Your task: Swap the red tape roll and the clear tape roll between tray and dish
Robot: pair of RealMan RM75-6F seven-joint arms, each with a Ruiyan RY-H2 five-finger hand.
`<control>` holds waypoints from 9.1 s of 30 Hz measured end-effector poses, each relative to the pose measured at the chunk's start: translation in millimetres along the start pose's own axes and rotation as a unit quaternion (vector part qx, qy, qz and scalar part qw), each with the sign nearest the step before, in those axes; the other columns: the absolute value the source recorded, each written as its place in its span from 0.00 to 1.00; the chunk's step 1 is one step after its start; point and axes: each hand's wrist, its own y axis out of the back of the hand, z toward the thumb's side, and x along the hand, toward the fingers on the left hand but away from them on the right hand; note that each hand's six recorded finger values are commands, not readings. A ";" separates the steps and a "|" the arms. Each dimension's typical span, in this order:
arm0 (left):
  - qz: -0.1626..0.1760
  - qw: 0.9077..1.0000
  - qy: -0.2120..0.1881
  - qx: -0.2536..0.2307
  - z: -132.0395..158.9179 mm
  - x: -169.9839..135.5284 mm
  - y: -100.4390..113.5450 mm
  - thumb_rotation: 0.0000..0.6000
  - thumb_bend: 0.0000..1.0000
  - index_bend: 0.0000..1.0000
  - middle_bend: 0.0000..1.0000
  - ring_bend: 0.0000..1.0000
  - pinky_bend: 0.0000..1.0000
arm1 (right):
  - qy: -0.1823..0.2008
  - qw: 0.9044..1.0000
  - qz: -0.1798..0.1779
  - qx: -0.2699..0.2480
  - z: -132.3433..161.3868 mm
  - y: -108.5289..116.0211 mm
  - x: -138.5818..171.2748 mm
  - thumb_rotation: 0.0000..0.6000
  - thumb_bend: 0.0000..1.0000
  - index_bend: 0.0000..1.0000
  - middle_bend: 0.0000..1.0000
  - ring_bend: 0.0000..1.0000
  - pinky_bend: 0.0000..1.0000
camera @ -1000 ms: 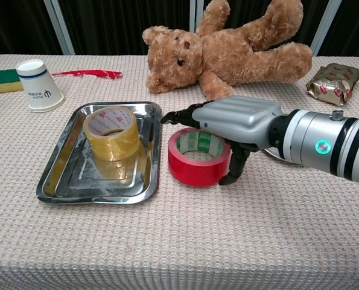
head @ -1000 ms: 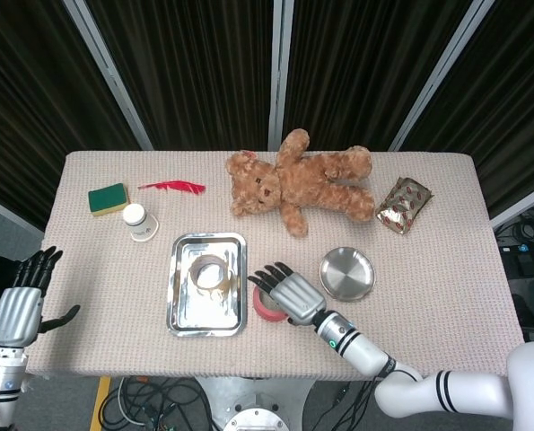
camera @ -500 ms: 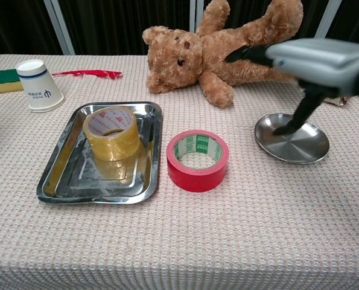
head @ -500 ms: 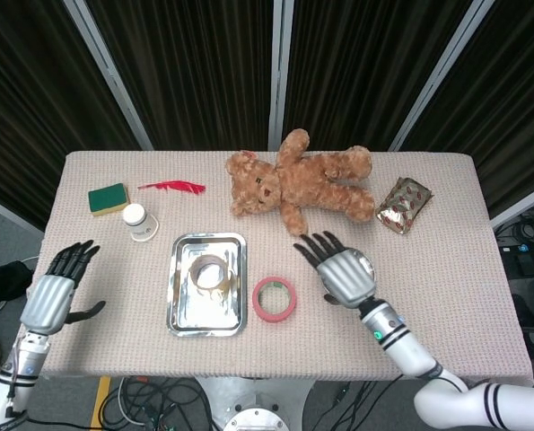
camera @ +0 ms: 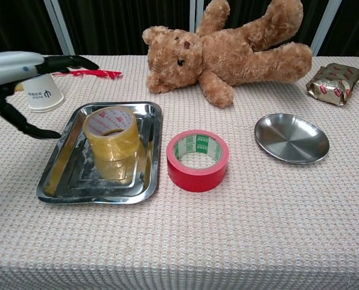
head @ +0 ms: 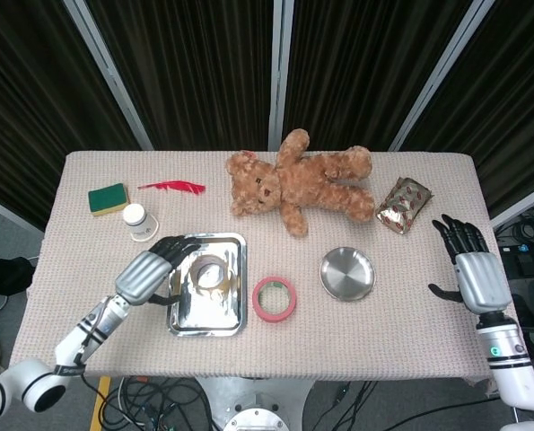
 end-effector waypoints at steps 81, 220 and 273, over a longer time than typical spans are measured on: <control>-0.024 0.992 -0.110 0.062 91.6 175.2 -9.8 1.00 0.16 0.04 0.02 0.02 0.18 | -0.114 0.990 -0.057 -0.067 -113.7 12.4 31.8 1.00 0.00 0.00 0.00 0.00 0.00; 0.097 0.953 0.285 0.031 -119.1 -193.6 -7.8 1.00 0.12 0.00 0.02 0.00 0.15 | 0.205 0.949 0.217 0.106 252.1 -161.0 -154.8 1.00 0.04 0.00 0.12 0.05 0.02; 0.098 0.963 0.252 0.011 -102.1 -177.2 -6.9 1.00 0.12 0.01 0.02 0.00 0.13 | 0.123 0.978 0.159 0.061 96.3 -97.3 -61.2 1.00 0.00 0.00 0.00 0.00 0.00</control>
